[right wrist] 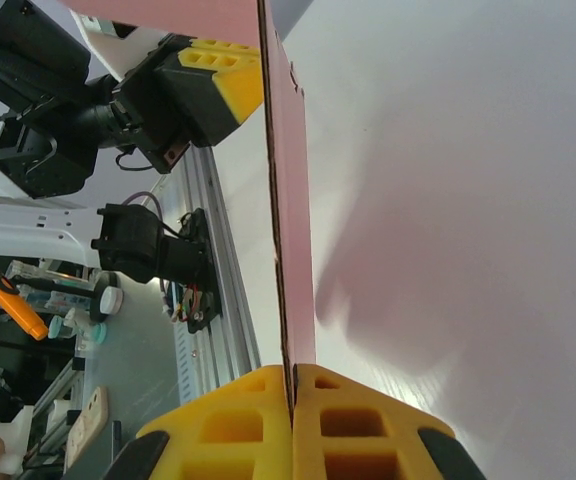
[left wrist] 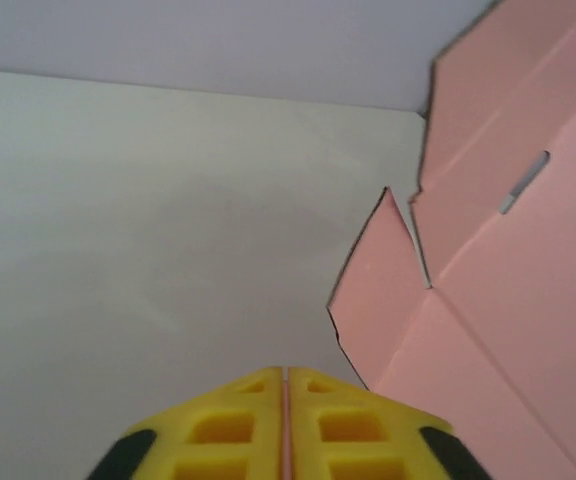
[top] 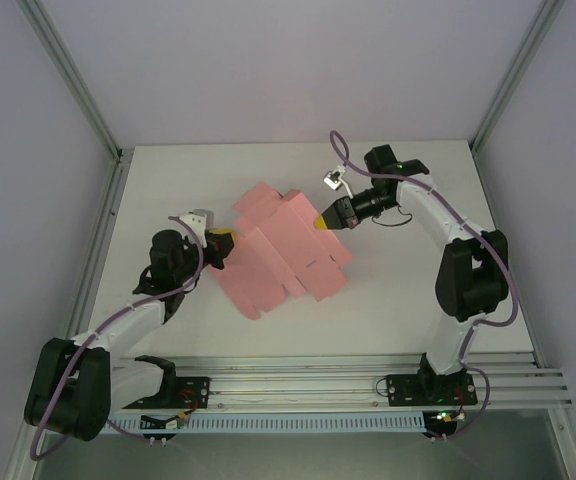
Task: Assemble paper box
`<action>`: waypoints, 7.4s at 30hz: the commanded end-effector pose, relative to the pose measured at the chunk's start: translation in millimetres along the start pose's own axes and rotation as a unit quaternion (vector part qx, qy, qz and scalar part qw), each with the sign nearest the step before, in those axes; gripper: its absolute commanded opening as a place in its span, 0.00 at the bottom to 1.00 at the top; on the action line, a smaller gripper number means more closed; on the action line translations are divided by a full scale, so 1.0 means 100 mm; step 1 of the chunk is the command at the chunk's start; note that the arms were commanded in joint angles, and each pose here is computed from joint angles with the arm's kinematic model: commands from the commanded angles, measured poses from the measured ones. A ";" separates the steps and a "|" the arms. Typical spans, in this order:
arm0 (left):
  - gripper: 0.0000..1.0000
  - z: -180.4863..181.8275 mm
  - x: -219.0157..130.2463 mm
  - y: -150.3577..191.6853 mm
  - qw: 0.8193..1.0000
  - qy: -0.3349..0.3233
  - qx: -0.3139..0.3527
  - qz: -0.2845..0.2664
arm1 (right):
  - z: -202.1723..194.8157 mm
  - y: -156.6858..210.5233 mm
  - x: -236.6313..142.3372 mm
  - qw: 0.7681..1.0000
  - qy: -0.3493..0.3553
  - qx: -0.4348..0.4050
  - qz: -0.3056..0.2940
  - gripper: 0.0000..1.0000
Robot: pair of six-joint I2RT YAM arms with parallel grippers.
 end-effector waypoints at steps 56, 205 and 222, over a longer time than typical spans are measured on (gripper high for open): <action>0.00 -0.34 -0.12 -0.16 0.983 0.169 0.023 0.061 | 0.04 -0.19 -0.26 0.995 -0.071 0.035 -0.059 0.00; 0.51 -0.22 0.81 1.04 0.988 0.023 -0.016 0.154 | -0.87 0.79 1.00 0.633 0.502 -0.574 0.136 0.00; 0.51 -0.25 0.65 1.03 0.997 -0.013 0.030 0.074 | -0.84 1.09 1.07 0.626 0.514 -0.563 0.163 0.03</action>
Point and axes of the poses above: each hand's point on the last joint's axis, 136 mm out from that joint toward the fingers, its own x axis out along the fingers, its own z axis along the line the jaws close on, y = z × x, the point moved 2 cm from there along -x, back along the fingers, and after that the axes turned 2 degrees about -x, right-handed, at the moved point
